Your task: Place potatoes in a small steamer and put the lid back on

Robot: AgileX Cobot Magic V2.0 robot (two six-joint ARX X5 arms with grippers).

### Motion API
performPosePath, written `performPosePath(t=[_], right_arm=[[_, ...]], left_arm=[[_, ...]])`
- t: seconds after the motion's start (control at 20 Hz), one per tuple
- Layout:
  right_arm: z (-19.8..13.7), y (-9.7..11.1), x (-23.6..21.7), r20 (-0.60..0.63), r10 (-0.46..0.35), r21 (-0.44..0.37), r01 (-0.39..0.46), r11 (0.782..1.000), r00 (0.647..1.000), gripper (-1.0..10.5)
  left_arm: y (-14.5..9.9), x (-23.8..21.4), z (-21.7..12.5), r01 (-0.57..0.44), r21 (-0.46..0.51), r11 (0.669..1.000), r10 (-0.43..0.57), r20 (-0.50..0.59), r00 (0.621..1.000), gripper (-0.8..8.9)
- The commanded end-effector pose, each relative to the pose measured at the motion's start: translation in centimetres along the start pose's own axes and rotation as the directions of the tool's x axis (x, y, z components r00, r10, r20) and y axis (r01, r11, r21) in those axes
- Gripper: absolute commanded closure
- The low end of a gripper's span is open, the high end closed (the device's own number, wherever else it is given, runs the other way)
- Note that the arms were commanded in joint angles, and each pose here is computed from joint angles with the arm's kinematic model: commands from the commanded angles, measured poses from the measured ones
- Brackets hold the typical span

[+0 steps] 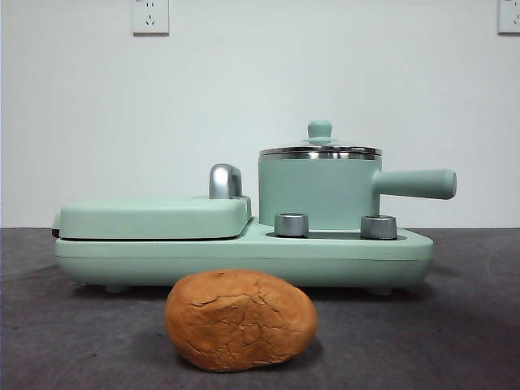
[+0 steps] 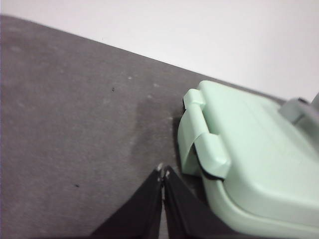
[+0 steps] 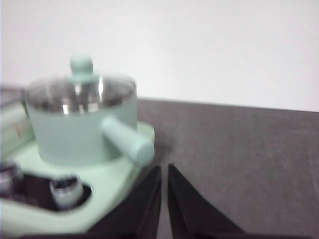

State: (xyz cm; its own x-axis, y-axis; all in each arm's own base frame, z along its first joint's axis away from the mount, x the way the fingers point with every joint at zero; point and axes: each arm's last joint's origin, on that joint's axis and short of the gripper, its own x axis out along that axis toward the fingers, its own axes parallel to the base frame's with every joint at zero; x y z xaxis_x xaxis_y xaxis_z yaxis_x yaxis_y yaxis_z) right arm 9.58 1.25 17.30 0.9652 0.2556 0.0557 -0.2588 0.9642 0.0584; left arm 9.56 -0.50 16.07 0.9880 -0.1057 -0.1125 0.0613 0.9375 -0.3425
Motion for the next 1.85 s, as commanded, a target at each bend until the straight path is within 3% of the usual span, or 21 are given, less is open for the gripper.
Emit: performPosePath(t=[0.05,0.25,0.5,0.65,0.85,1.0,1.2,1.4,1.6,1.75,1.85], right_arm=[[0.3,0.0,0.0,0.036,0.000,0.166,-0.006,0.986,0.999,9.3],[0.7,0.0,0.0,0.084,-0.001,0.281,-0.023,0.959,0.996,9.3],[1.9,-0.1,-0.2,0.173,-0.070,0.423,-0.010,0.906,0.982,9.3],[2.9,0.0,-0.4,0.191,-0.066,0.450,-0.028,0.893,0.979,9.3],[4.6,0.2,-0.6,0.146,-0.055,0.480,-0.022,0.877,0.988,9.3],[6.5,0.5,-0.6,0.112,-0.001,0.476,-0.053,0.878,0.994,9.3],[9.0,0.9,0.1,0.070,0.102,0.434,-0.123,0.893,0.992,9.3],[10.7,1.1,1.4,-0.027,0.208,0.408,-0.179,0.895,0.978,9.3],[12.1,1.2,2.9,-0.151,0.293,0.319,-0.234,0.918,0.944,9.3],[12.8,1.4,3.7,-0.252,0.319,0.213,-0.269,0.939,0.914,9.3],[13.2,1.6,4.2,-0.322,0.338,0.133,-0.311,0.941,0.885,9.3]], left_arm=[[0.1,0.2,-0.2,0.012,-0.185,0.983,-0.009,0.020,1.000,8.08],[-0.2,0.1,0.6,0.070,-0.308,0.949,-0.039,0.105,0.994,8.08],[-0.9,-0.3,2.3,0.199,-0.331,0.923,-0.105,0.281,0.954,8.07],[-1.3,-0.8,3.6,0.246,-0.326,0.913,-0.129,0.342,0.931,8.05],[-2.2,-1.9,5.8,0.244,-0.329,0.912,-0.127,0.338,0.932,8.03],[-3.0,-2.8,7.7,0.199,-0.323,0.925,-0.108,0.279,0.954,8.04],[-4.2,-3.6,10.1,0.179,-0.201,0.963,-0.149,0.157,0.976,8.04],[-5.1,-3.2,12.1,0.194,-0.104,0.975,-0.194,0.011,0.981,8.04],[-5.9,-1.9,13.6,0.239,-0.023,0.971,-0.240,-0.150,0.959,8.04],[-6.3,-0.7,14.4,0.289,0.051,0.956,-0.267,-0.264,0.927,8.04],[-6.6,0.1,14.9,0.328,0.104,0.939,-0.278,-0.331,0.902,8.04]])
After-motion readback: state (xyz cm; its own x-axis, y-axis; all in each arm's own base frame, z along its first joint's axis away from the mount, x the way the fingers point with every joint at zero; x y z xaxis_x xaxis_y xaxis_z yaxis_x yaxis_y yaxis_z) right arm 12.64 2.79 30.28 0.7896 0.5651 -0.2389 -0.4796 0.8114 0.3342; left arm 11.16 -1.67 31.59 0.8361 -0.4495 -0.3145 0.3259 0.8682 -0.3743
